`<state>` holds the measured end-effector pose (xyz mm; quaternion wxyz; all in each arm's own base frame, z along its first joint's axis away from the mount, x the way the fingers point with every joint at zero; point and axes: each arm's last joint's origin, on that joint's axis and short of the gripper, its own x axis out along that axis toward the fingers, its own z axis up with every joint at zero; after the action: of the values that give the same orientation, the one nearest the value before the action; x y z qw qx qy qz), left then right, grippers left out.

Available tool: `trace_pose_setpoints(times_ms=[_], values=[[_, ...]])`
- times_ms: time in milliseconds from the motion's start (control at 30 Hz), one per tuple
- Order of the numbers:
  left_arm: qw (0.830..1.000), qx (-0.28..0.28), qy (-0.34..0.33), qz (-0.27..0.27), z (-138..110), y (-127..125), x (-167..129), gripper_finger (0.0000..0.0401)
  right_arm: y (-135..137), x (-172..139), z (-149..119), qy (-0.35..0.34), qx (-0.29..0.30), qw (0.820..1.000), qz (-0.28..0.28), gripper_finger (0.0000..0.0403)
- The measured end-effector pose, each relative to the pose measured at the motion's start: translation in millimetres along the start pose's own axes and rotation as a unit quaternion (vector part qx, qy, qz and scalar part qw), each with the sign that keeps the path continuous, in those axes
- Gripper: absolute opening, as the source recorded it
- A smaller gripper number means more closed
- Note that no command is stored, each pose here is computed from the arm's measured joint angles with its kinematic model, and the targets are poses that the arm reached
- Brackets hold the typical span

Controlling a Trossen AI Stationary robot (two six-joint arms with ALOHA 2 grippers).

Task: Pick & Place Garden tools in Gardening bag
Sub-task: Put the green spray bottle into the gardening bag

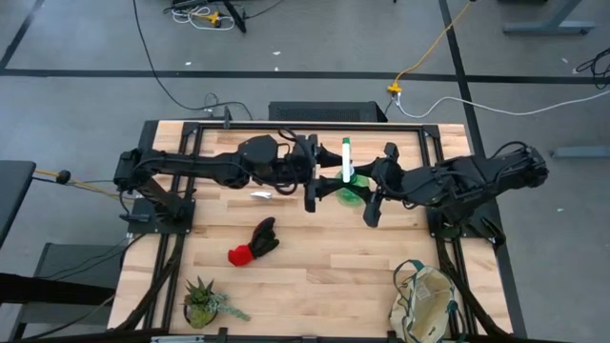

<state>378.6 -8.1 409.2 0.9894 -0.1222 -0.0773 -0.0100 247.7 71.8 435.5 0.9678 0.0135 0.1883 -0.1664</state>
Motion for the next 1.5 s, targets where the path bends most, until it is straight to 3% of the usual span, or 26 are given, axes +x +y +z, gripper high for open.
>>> trace_pose_setpoints(times_ms=[400,967,1333,1500], values=[[1.0,0.001,0.001,-0.002,-0.4,-1.4,-0.1,0.0258,3.0,7.6,1.3,-0.006,0.001,1.0,-0.002,0.0169],[1.0,0.003,0.005,-0.014,-0.7,-1.9,-0.1,0.0151,3.6,7.3,1.6,-0.006,0.005,1.0,0.008,0.0169],[1.0,0.012,0.005,-0.014,-0.7,-1.9,-0.1,0.0149,3.5,7.3,1.4,-0.005,0.004,1.0,0.007,0.017],[1.0,0.012,0.005,-0.015,-0.6,-2.0,-0.1,0.0147,3.5,7.3,1.3,-0.004,0.013,1.0,0.007,0.0195]])
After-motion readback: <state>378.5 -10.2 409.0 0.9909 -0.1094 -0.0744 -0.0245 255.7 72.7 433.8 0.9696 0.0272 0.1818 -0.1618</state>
